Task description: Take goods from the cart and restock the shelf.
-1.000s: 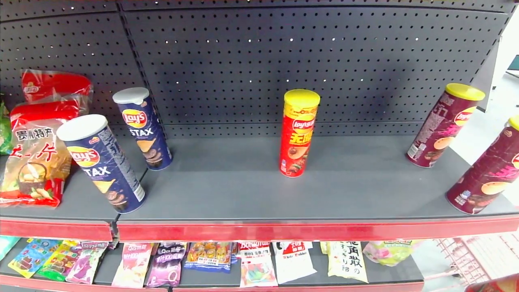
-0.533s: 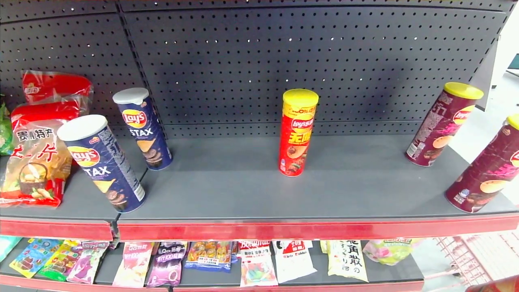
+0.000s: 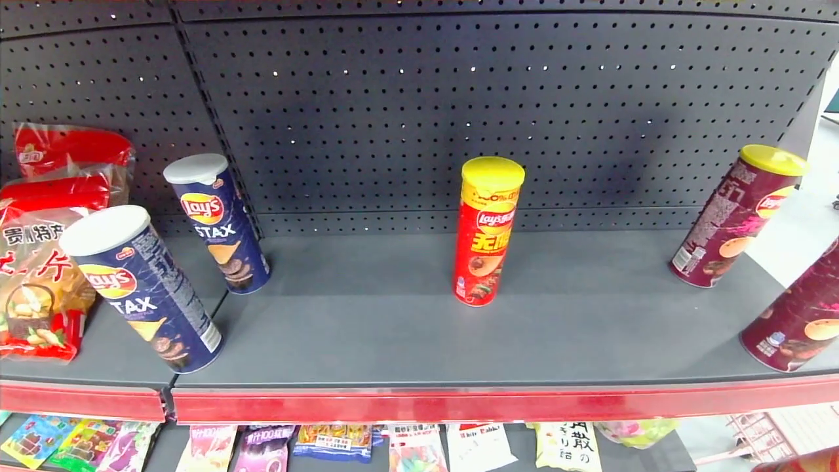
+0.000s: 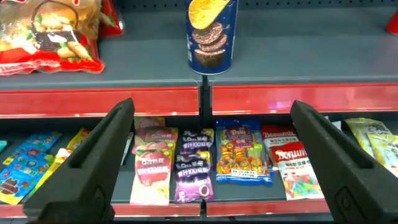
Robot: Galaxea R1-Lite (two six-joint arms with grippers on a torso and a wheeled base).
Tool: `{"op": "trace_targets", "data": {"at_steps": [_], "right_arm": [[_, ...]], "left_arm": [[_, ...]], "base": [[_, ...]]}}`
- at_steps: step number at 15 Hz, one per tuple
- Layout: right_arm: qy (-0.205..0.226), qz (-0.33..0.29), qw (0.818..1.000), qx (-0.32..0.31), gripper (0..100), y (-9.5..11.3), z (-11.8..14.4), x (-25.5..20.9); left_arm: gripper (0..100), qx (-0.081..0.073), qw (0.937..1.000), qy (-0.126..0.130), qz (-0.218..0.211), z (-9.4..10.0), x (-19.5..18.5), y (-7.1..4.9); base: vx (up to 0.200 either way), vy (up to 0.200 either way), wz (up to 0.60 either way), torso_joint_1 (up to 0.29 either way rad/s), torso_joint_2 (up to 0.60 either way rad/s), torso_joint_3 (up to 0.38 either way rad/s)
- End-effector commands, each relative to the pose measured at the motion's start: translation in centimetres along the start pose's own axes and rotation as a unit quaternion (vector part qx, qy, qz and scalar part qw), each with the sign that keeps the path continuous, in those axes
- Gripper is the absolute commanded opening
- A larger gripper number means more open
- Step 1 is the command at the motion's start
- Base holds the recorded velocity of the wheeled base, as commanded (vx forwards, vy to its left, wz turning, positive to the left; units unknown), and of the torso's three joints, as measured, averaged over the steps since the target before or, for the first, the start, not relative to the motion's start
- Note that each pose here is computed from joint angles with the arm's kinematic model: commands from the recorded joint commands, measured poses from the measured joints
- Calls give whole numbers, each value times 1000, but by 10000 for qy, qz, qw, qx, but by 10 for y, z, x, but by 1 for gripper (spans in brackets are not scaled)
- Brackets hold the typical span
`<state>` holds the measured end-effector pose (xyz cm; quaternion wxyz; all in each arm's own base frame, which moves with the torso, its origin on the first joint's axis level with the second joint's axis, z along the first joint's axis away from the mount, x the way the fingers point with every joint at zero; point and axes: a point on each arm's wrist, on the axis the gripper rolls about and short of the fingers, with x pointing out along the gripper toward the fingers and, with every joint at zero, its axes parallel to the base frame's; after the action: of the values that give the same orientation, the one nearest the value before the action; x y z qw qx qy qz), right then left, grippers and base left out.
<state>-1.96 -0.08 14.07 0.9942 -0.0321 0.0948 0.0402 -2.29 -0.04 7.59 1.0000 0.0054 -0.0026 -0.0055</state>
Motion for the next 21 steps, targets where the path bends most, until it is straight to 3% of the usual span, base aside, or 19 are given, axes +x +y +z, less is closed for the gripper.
{"op": "trace_targets", "data": {"at_steps": [1,5,7,8,9,11,14,15,16,17,18,19,20,21], "right_arm": [[-15,76,10000,-1,0,0,-1,-1],[-307,212,9993,-21,0,2,-13,-8],[-374,430,9984,-35,0,2,-13,-9],[-380,536,9978,-42,0,3,-14,-9],[-412,573,9975,-45,0,3,-15,-10],[-318,588,9978,13,0,3,-16,-8],[-96,600,9981,33,0,3,-20,-3],[-18,581,9983,40,0,3,-18,-1],[12,590,9982,40,0,3,-17,0],[-12,597,9982,31,0,3,-15,-1],[-43,603,9982,22,0,3,-15,-1],[-13,604,9982,24,0,3,-16,-1],[-13,619,9981,22,0,3,-18,0],[9,621,9981,23,0,3,-19,0]], "left_arm": [[100,-1,10000,3,2,0,0,0],[100,-1,10000,3,2,0,0,0],[100,-3,9998,170,-108,1,3,0],[100,19,9997,153,-200,1,2,0],[100,159,9981,124,-577,1,2,-2],[100,227,9978,127,-616,1,2,-2],[100,167,9979,108,-615,1,2,-2],[100,-134,9972,-217,-696,33,0,-2],[100,-393,9963,47,-764,98,21,-1],[100,-442,9952,-22,-873,135,35,-1],[100,-363,9887,-14,-1451,157,48,-4],[100,-237,9743,39,-2241,163,55,-9],[100,-139,9498,178,-3120,164,62,-15],[100,-83,9339,377,-3555,164,75,-20]], "base": [[0,0,0,0,0,0],[0,0,0,0,0,0],[0,0,0,0,0,0],[0,0,0,0,0,0],[0,0,0,0,0,0],[0,0,0,0,0,0],[0,0,0,0,0,0],[0,0,0,0,0,0],[0,0,0,0,0,0],[0,0,0,0,0,0],[0,0,0,0,0,0],[0,0,0,0,0,0],[0,0,0,0,0,0],[0,0,0,0,0,0]]}}
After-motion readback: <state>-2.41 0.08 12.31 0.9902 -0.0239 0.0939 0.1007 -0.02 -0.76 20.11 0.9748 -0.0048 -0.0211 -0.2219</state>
